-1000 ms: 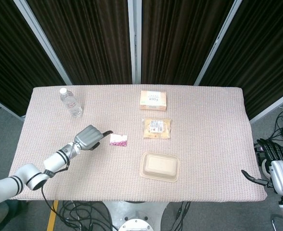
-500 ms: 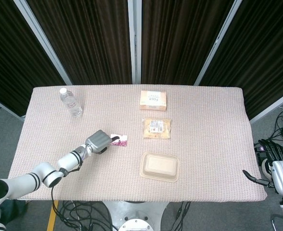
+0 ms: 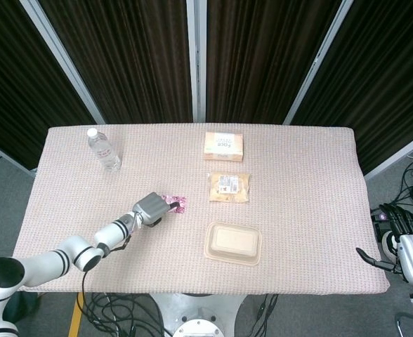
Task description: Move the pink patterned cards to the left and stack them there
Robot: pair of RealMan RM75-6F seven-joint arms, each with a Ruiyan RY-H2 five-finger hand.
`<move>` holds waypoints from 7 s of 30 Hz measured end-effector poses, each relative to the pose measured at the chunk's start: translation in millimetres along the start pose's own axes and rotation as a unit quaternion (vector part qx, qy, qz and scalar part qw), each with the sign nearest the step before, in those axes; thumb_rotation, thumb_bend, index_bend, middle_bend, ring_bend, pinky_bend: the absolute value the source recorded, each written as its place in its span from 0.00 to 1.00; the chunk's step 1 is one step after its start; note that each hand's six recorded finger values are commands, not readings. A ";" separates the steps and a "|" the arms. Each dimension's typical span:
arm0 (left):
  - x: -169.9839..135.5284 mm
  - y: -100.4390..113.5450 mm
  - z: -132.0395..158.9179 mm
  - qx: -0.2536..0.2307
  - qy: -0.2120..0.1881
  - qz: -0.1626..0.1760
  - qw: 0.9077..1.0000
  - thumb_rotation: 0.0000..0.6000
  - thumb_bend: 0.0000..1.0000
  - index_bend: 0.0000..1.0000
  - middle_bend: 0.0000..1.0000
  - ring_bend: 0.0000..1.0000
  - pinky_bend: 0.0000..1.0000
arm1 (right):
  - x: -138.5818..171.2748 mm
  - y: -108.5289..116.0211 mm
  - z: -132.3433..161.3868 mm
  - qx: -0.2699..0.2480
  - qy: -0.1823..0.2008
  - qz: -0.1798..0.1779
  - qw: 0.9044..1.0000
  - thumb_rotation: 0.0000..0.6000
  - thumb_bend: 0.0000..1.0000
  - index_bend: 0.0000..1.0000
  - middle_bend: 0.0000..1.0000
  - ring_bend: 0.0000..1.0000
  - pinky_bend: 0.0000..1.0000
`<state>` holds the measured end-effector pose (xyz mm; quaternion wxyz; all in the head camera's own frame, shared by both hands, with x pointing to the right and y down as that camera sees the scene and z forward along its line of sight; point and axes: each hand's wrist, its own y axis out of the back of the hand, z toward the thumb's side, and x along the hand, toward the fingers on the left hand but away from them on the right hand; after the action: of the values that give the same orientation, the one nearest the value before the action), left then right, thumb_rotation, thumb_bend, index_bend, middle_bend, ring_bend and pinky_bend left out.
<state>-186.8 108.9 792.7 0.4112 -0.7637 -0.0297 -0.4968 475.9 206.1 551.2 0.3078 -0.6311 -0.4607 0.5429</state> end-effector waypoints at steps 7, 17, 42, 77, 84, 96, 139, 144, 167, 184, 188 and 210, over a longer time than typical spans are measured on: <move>-15.3 -4.2 -12.7 0.008 0.013 -0.017 1.000 1.00 0.54 0.22 0.81 0.86 0.85 | -2.1 -0.8 2.5 -0.001 0.004 0.000 1.000 0.43 0.09 0.07 0.08 0.00 0.04; -42.2 -24.0 -37.5 0.017 0.042 -0.055 0.997 1.00 0.54 0.24 0.81 0.86 0.84 | -2.1 1.2 4.9 0.000 0.007 -0.002 1.000 0.43 0.09 0.07 0.07 0.00 0.04; -55.5 4.9 -40.8 -0.003 0.076 0.007 0.997 1.00 0.54 0.25 0.81 0.85 0.84 | 2.8 4.7 1.7 0.000 0.004 -0.008 1.000 0.44 0.09 0.07 0.08 0.00 0.04; -9.9 17.8 23.9 0.033 0.017 0.003 0.999 1.00 0.54 0.25 0.81 0.85 0.84 | 4.7 4.2 -5.6 -0.001 -0.006 -0.005 1.000 0.43 0.09 0.07 0.08 0.00 0.04; -8.6 10.3 17.9 0.038 0.026 -0.009 0.999 1.00 0.54 0.25 0.81 0.85 0.84 | 6.5 5.3 -6.9 -0.001 -0.008 -0.006 1.000 0.43 0.09 0.07 0.08 0.00 0.04; -1.0 9.1 -11.7 0.031 0.070 -0.018 0.997 1.00 0.54 0.25 0.81 0.85 0.84 | 6.4 5.5 -6.6 0.001 -0.009 -0.006 1.000 0.43 0.09 0.07 0.08 0.00 0.04; 22.3 33.4 0.3 -0.028 0.099 0.036 0.994 1.00 0.26 0.32 0.81 0.86 0.84 | 12.1 8.2 -11.1 0.001 -0.019 -0.009 1.000 0.43 0.09 0.07 0.07 0.00 0.04; 26.0 29.3 -1.1 -0.030 0.108 0.026 0.993 1.00 0.26 0.33 0.81 0.86 0.84 | 11.3 7.9 -12.0 0.001 -0.019 -0.009 1.000 0.44 0.09 0.07 0.08 0.00 0.04; 27.4 24.0 7.6 -0.022 0.105 0.027 0.994 1.00 0.27 0.39 0.81 0.86 0.84 | 12.2 7.1 -14.4 0.003 -0.024 -0.006 1.000 0.43 0.09 0.07 0.08 0.00 0.04; 30.4 19.7 6.1 -0.018 0.111 0.036 0.993 1.00 0.27 0.40 0.81 0.86 0.84 | 12.0 6.6 -14.8 0.002 -0.026 -0.004 1.000 0.44 0.09 0.07 0.08 0.00 0.05; 31.2 19.3 6.0 -0.018 0.112 0.039 0.993 1.00 0.27 0.44 0.82 0.86 0.84 | 12.4 6.7 -15.3 0.002 -0.027 -0.004 1.000 0.44 0.09 0.07 0.08 0.00 0.05; -14.1 26.9 -37.7 -0.093 0.172 0.061 0.979 1.00 0.27 0.46 0.82 0.86 0.84 | 11.0 8.4 -10.3 -0.004 -0.013 -0.009 1.000 0.44 0.09 0.07 0.08 0.00 0.05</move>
<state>-209.3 71.4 771.9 0.3667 -0.7022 0.1345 -0.5953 487.7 214.1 541.6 0.3042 -0.6212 -0.4723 0.5464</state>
